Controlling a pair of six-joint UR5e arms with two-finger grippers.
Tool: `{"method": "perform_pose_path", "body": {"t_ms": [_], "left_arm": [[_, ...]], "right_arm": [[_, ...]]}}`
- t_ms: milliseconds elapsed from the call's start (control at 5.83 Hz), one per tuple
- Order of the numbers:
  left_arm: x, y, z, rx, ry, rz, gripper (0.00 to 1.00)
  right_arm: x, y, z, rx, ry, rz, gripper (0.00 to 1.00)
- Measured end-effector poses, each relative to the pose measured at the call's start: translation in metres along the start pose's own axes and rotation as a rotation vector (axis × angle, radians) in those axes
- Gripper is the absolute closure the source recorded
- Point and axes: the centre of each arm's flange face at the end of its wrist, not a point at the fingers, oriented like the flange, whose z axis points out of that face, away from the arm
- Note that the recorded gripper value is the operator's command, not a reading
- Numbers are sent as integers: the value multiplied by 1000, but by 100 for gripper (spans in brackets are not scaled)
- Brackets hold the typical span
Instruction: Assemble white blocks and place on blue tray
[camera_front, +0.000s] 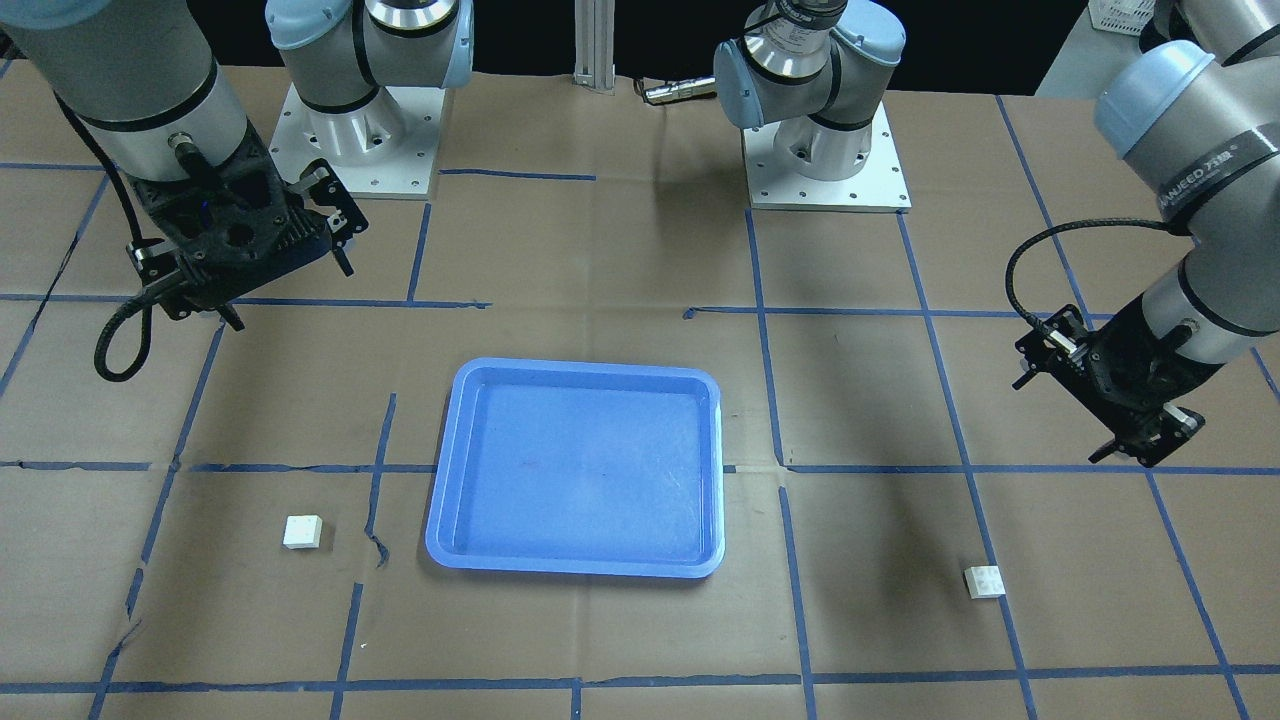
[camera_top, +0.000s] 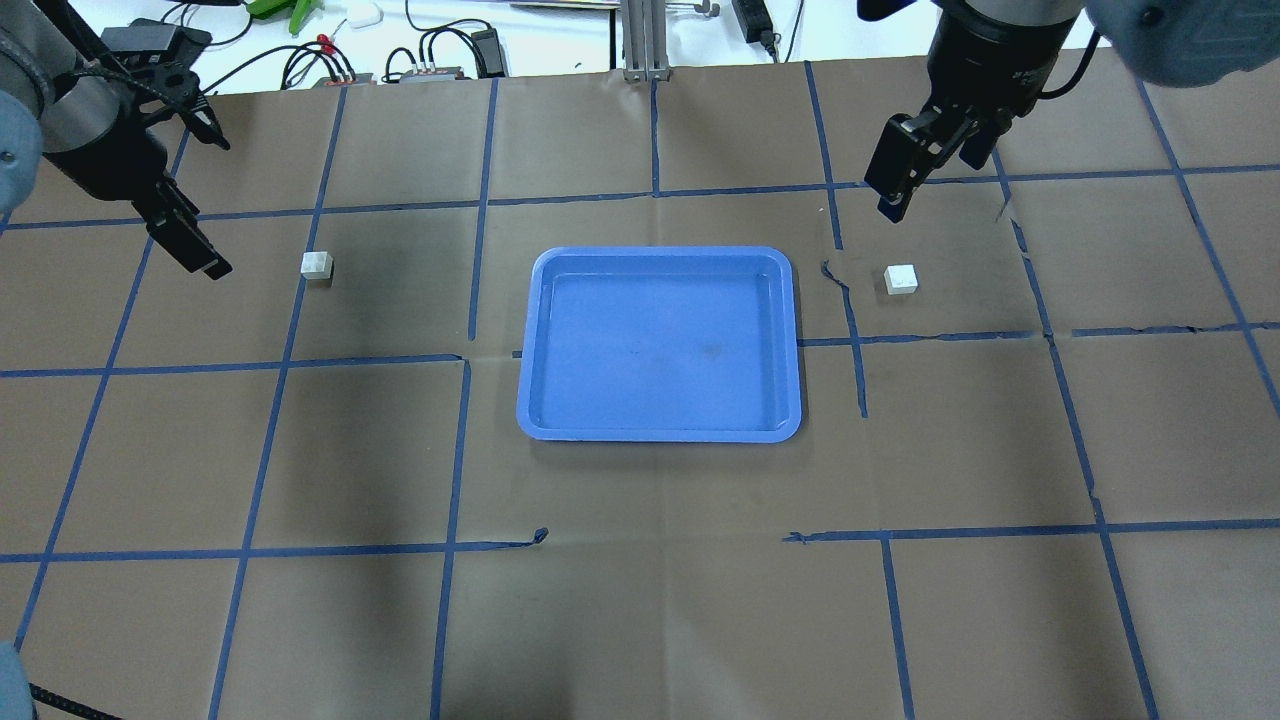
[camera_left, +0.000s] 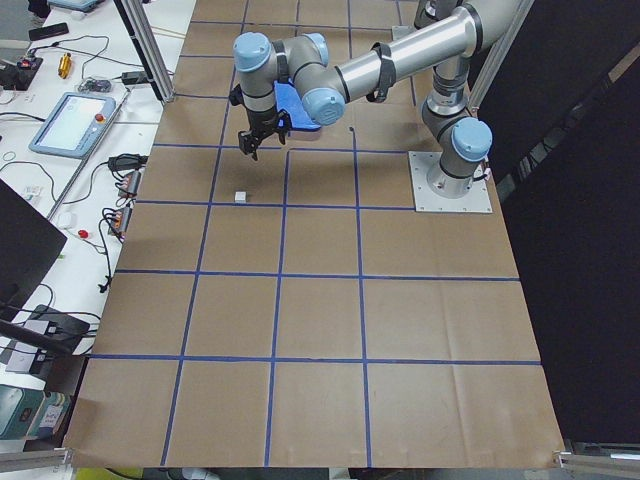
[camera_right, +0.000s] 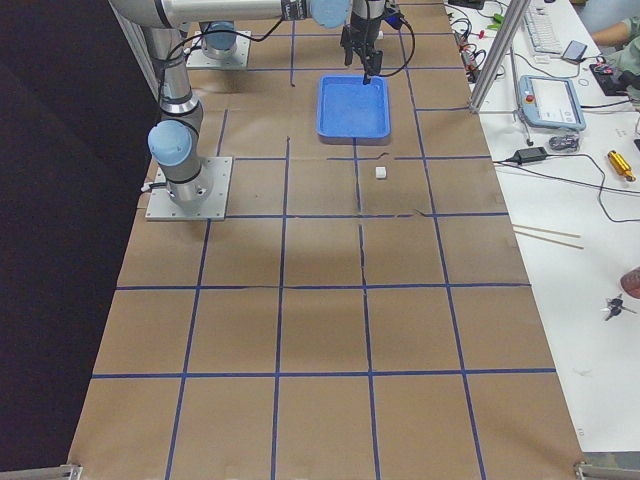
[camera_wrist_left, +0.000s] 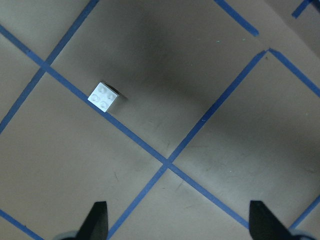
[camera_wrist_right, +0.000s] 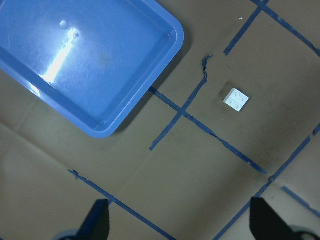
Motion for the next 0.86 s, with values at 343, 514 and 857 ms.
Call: {"method": "perform_pose_path", "body": {"t_ms": [343, 514, 857], "left_arm": [[-29, 17, 37, 58, -11, 276, 2], [-47, 20, 59, 127, -26, 366, 2], [-71, 8, 102, 284, -54, 376, 2]], "right_arm": [[48, 10, 9, 2, 35, -338, 0], [75, 14, 20, 17, 25, -494, 0], [112, 13, 50, 76, -26, -781, 0]]}}
